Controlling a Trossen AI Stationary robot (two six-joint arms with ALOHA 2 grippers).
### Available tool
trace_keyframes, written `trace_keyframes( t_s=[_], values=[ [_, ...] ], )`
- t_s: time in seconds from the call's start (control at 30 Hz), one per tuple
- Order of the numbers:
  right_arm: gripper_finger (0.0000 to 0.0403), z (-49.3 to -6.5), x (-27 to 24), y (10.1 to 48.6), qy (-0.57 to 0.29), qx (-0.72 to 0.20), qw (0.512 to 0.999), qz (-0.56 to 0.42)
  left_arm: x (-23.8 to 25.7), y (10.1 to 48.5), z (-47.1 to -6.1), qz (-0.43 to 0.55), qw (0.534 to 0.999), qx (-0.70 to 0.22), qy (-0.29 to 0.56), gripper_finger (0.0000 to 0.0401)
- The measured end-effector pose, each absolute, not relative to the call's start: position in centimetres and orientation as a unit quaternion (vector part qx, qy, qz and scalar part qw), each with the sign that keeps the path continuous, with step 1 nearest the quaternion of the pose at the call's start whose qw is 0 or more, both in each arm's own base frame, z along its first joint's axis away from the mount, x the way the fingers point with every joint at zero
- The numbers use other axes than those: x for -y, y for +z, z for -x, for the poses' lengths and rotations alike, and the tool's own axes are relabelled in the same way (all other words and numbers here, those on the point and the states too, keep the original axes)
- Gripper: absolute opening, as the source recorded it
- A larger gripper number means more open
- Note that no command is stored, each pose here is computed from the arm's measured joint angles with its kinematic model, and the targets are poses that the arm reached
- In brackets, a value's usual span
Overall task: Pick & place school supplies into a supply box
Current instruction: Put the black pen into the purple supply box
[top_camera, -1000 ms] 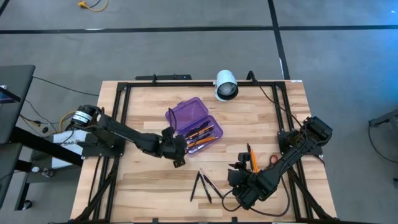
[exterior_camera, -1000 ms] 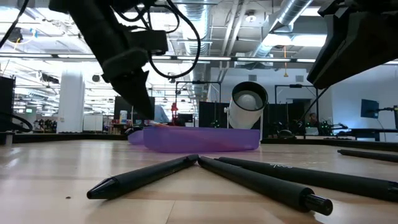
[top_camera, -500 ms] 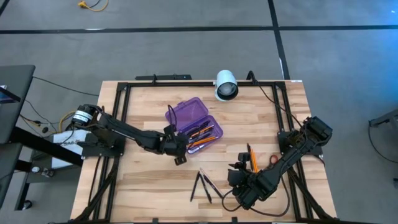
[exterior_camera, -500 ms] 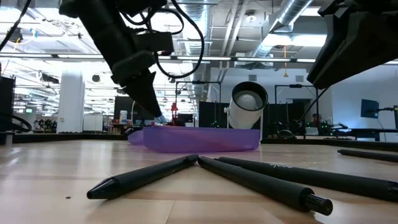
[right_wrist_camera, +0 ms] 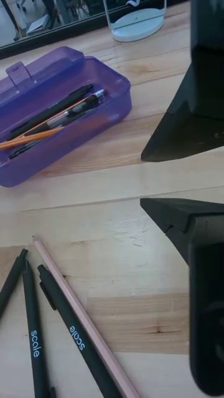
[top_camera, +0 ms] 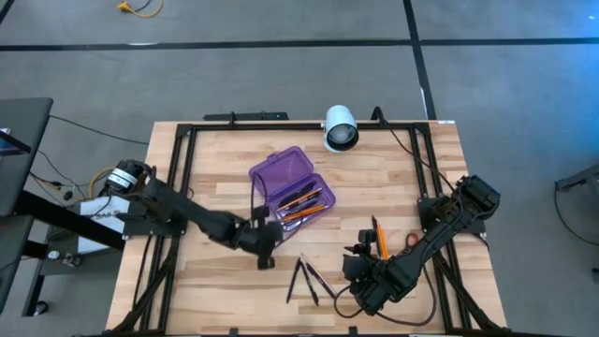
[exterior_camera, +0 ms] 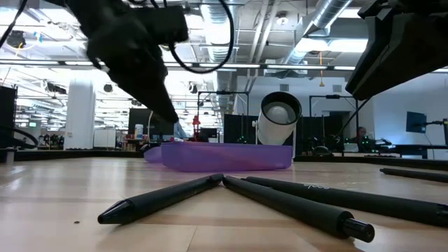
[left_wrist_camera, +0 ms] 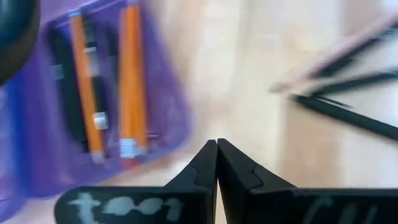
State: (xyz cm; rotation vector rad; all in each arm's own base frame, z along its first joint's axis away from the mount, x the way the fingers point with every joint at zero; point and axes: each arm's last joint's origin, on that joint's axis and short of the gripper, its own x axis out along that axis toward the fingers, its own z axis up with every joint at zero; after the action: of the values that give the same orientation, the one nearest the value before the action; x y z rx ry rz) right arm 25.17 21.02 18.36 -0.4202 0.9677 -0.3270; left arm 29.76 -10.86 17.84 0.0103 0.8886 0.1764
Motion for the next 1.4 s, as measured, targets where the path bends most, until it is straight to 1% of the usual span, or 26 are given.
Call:
trace_keyframes(
  t_s=[0.13, 0.23, 0.47, 0.67, 0.9, 1.13, 1.3, 1.4],
  values=[
    [0.0100, -25.1, -21.0, 18.4, -0.156, -0.460, 0.851, 0.200, 13.4, 17.8, -28.7, -0.019, 0.902, -0.429, 0.045, 0.0000],
    [0.0100, -25.2, -20.8, 18.3, -0.161, -0.465, 0.847, 0.201, 15.2, 17.9, -27.8, -0.030, 0.906, -0.420, 0.036, 0.0000],
    [0.0100, -25.9, -19.2, 18.3, -0.196, -0.482, 0.836, 0.174, 18.2, 18.3, -25.8, -0.095, 0.928, -0.348, 0.089, 0.0000],
    [0.0100, -26.8, -17.6, 18.1, -0.220, -0.516, 0.822, 0.101, 19.3, 18.6, -24.8, -0.133, 0.935, -0.303, 0.130, 0.0000],
    [0.0100, -26.3, -16.2, 18.0, -0.308, -0.547, 0.778, -0.009, 19.9, 18.6, -24.3, -0.138, 0.936, -0.301, 0.119, 0.0000],
    [0.0100, -24.8, -15.5, 18.1, -0.398, -0.553, 0.730, -0.048, 20.5, 18.6, -23.8, -0.142, 0.937, -0.299, 0.109, 0.0000],
    [0.0107, -23.6, -14.7, 15.9, -0.416, -0.576, 0.701, -0.072, 20.9, 18.6, -23.4, -0.141, 0.939, -0.297, 0.103, 0.0000],
    [0.0120, -22.9, -14.3, 14.2, -0.414, -0.576, 0.699, -0.084, 21.1, 18.6, -23.2, -0.143, 0.939, -0.296, 0.098, 0.0000]
  ],
)
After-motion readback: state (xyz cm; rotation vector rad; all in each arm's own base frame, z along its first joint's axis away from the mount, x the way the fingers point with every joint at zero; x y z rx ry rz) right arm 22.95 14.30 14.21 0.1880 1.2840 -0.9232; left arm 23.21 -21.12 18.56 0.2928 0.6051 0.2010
